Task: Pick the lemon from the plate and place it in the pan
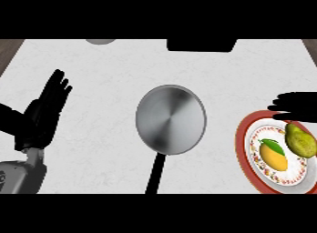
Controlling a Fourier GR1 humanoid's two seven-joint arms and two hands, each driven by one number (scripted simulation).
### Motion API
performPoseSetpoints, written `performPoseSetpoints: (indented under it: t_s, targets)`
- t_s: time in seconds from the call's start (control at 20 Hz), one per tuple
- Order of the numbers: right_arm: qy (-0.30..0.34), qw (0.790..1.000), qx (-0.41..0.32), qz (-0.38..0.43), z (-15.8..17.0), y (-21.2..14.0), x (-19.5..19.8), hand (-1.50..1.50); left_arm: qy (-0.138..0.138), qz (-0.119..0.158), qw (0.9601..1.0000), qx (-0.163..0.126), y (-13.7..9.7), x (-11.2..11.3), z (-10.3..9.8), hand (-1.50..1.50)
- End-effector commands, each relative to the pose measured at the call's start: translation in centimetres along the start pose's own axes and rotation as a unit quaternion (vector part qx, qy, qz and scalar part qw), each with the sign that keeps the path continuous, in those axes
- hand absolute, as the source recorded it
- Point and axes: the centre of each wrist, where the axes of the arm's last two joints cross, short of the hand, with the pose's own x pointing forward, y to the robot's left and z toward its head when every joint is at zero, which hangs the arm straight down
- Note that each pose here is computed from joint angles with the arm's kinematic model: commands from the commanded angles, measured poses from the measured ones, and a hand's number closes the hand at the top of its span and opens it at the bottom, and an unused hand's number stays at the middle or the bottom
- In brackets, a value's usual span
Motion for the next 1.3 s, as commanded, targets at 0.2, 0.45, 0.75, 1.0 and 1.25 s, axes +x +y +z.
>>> performPoseSetpoints:
  t_s: [0.2,0.45,0.75,1.0,1.25]
  targets:
    - [-0.054,0.995,0.075,0.046,-0.7,2.7,0.6,-1.50,0.003,0.001,1.0000,0.009,-1.6,-0.4,-0.1,0.00]
    - [-0.025,0.990,0.056,0.129,1.4,1.4,1.9,-1.50,0.001,0.004,0.9997,0.024,0.1,-1.2,-0.4,0.00]
    - [-0.020,0.992,0.035,0.120,0.8,3.2,3.5,-1.50,0.009,0.006,0.9998,0.015,-0.3,-0.6,-0.1,0.00]
    - [-0.026,0.992,0.048,0.116,-0.6,4.2,4.0,-1.50,0.000,0.006,0.9999,0.011,1.7,-0.3,1.1,0.00]
    - [0.019,0.988,0.068,0.136,-0.2,5.2,4.3,-1.50,-0.001,-0.005,0.9999,0.013,2.0,-0.3,1.2,0.00]
